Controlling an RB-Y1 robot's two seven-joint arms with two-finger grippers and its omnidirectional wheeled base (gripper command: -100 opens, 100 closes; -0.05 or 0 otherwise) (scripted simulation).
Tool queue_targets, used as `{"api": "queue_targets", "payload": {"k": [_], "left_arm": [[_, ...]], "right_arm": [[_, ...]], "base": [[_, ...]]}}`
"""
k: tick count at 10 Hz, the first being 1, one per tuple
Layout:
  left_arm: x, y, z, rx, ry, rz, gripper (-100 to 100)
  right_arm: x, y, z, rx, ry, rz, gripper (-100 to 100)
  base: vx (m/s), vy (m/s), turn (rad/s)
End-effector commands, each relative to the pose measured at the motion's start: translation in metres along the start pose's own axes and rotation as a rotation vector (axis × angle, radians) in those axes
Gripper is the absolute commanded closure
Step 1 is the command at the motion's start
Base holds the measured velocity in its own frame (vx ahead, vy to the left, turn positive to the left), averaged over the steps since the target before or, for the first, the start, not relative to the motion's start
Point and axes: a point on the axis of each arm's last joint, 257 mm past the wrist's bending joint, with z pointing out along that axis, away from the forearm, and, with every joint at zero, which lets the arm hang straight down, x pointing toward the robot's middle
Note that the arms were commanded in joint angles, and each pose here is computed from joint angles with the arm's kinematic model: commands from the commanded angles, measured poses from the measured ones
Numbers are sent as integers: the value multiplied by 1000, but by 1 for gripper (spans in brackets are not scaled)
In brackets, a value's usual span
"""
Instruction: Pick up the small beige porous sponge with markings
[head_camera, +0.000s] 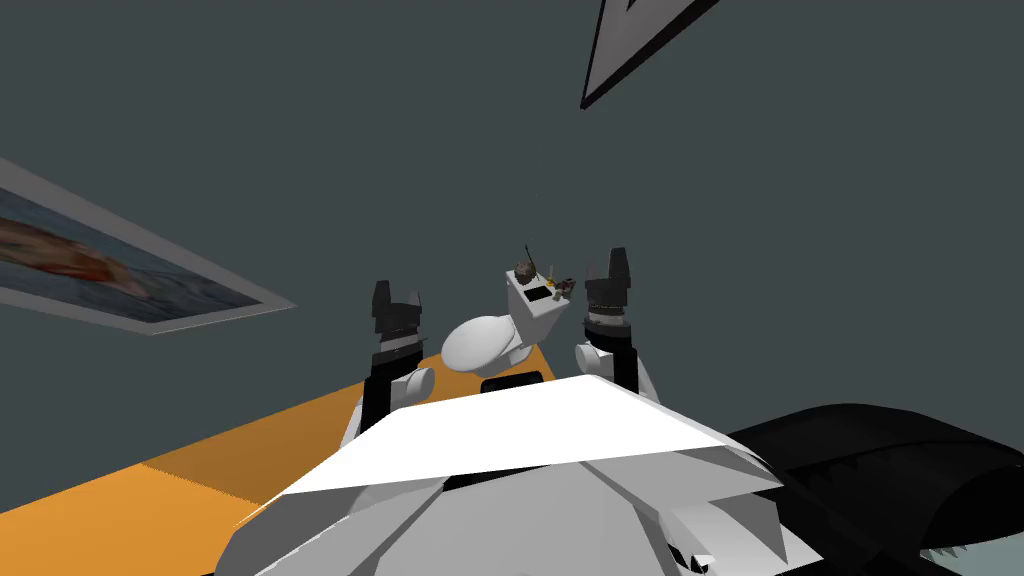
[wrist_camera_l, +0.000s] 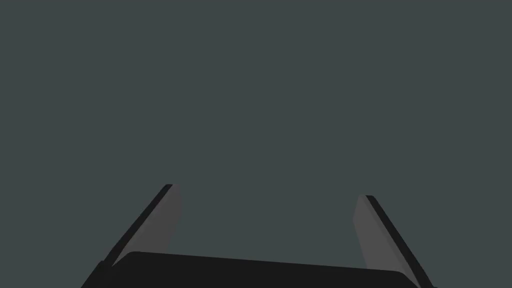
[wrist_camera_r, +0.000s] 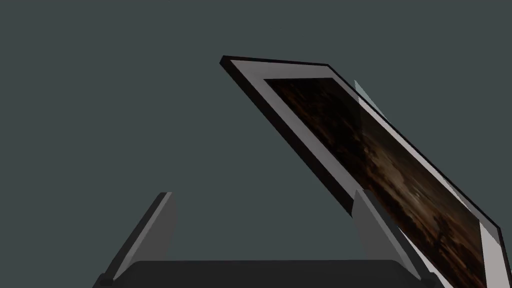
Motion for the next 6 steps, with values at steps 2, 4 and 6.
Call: {"api": "queue_targets", "payload": {"k": [2,4,6], "left_arm": [[0,0,0,0,0,0,0],[0,0,0,0,0,0,0],[0,0,0,0,0,0,0]], "right_arm": [[19,-5,-4,-7,82,-23,-100],[41,-14,-12,-10,169,-49,-100],[56,-20,-18,-15,232,-69,-100]], "base": [[-45,4,122],[-98,7,227],[-118,1,156]]}}
